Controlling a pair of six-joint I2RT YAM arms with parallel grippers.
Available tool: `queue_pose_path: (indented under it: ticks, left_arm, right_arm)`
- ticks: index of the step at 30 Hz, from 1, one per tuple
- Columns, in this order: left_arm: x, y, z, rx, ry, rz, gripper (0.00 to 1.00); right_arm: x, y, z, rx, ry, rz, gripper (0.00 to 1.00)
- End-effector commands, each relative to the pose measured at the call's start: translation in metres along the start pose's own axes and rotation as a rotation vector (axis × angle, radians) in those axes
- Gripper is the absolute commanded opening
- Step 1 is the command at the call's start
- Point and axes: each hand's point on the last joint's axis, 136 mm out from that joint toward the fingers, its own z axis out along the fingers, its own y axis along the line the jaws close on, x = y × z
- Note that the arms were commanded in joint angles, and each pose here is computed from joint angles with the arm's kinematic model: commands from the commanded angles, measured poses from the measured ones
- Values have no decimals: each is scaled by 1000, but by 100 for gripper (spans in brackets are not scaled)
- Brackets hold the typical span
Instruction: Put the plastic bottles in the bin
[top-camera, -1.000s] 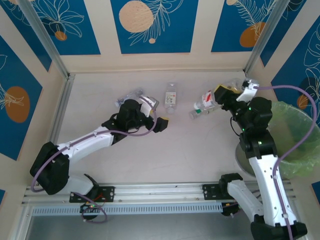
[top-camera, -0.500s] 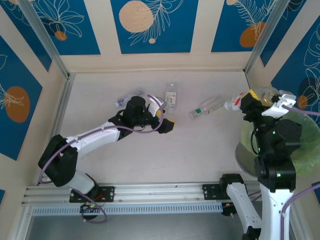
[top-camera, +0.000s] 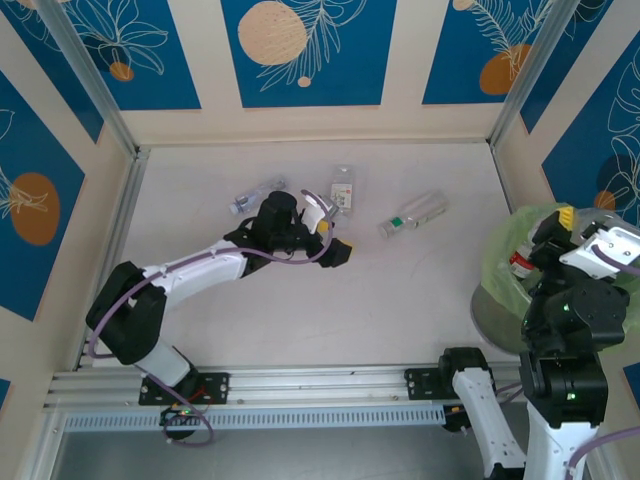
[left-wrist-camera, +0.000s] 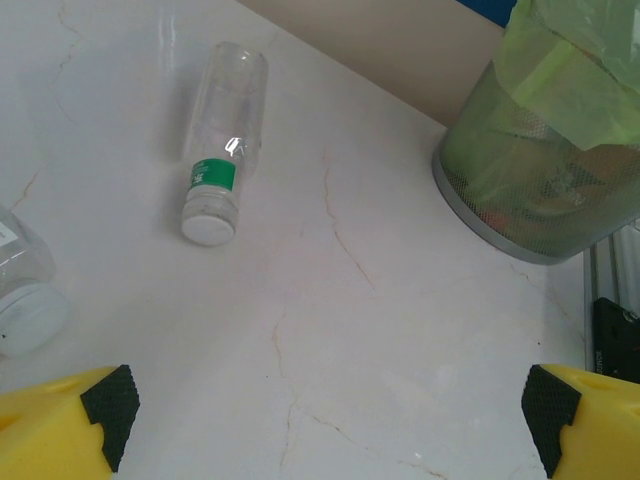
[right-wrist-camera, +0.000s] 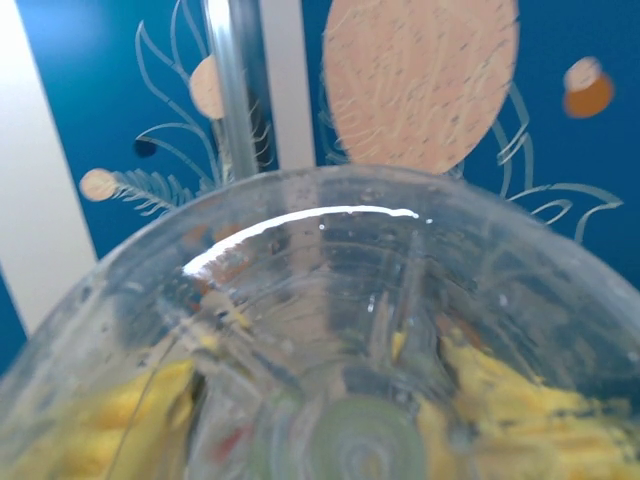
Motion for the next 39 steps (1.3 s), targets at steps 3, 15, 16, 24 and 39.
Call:
queue_pose_path:
  ticks: [3,15,16,24,39]
  left_arm:
    - [-13,-11,2,47,-31,46,100]
    - [-9,-5,-2,6,-41,39,100]
    - [-7,-5,-3,1,-39,40,100]
    - [-1,-1,-8,-35,-32,48,100]
    - [-3,5,-2,-49,-14,50,100]
  right_arm:
    - [-17,-24,2,161,-85,-78,51]
    - [35,-1,50,180,77,-78,53]
    - [42,-3,56,200,103,-74,53]
    - [110,-38,99,284,357,242,65]
    - [136,-64,87,459,406,268,98]
